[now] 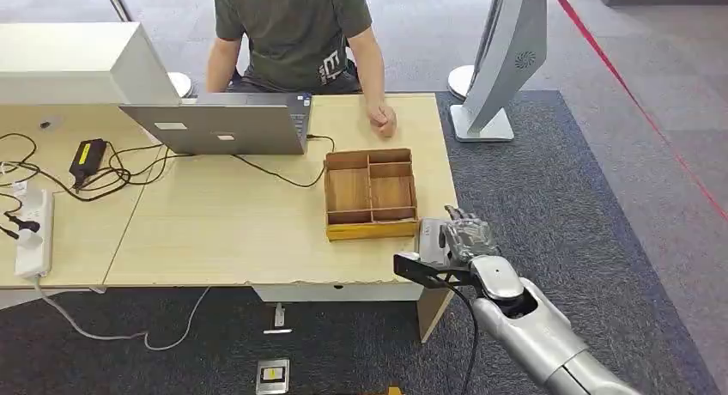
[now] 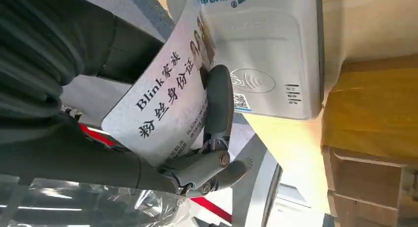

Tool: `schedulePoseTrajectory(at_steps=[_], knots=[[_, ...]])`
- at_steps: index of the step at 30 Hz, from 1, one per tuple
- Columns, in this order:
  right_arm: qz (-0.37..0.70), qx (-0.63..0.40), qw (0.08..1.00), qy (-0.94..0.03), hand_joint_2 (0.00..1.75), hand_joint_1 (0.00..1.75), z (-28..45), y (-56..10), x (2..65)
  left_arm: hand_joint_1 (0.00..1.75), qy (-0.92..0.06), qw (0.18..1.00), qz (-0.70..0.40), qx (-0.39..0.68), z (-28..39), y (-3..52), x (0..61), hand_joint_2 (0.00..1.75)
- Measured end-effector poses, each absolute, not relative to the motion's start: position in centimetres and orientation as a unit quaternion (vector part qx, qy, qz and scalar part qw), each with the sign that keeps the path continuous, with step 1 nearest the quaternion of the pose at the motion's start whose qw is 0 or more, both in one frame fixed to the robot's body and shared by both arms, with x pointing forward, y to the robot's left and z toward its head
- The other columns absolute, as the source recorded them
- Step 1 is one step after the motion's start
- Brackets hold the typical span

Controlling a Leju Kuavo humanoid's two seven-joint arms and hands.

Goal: Pass the card to the sensor for recognition and then transmit it.

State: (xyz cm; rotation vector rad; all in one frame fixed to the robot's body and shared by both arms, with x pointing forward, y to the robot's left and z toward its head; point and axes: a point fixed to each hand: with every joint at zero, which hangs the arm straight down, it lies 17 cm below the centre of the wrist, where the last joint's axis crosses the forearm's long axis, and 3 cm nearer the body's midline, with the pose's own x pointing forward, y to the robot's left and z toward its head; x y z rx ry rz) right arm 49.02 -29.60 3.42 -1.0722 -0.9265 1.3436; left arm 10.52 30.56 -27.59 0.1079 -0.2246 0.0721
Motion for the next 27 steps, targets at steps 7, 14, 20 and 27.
schedulePoseTrajectory(at_steps=[7,14,20,27], knots=[[0.566,-0.456,0.564,-0.392,1.75,1.75,3.3,-29.4,49.1,0.00,-0.109,0.992,0.041,0.054,-27.6,30.6,10.4,0.00],[0.574,-0.466,0.557,-0.380,1.75,1.75,3.7,-29.4,49.4,0.00,-0.111,0.992,0.042,0.053,-27.6,30.6,10.5,0.00],[0.569,-0.481,0.543,-0.388,1.75,1.75,6.7,-28.9,50.8,0.00,-0.110,0.991,0.045,0.054,-27.6,30.6,10.4,0.00],[0.536,-0.522,0.503,-0.433,1.75,1.75,14.6,-28.3,53.9,0.00,-0.112,0.991,0.042,0.055,-27.6,30.6,10.5,0.00]])
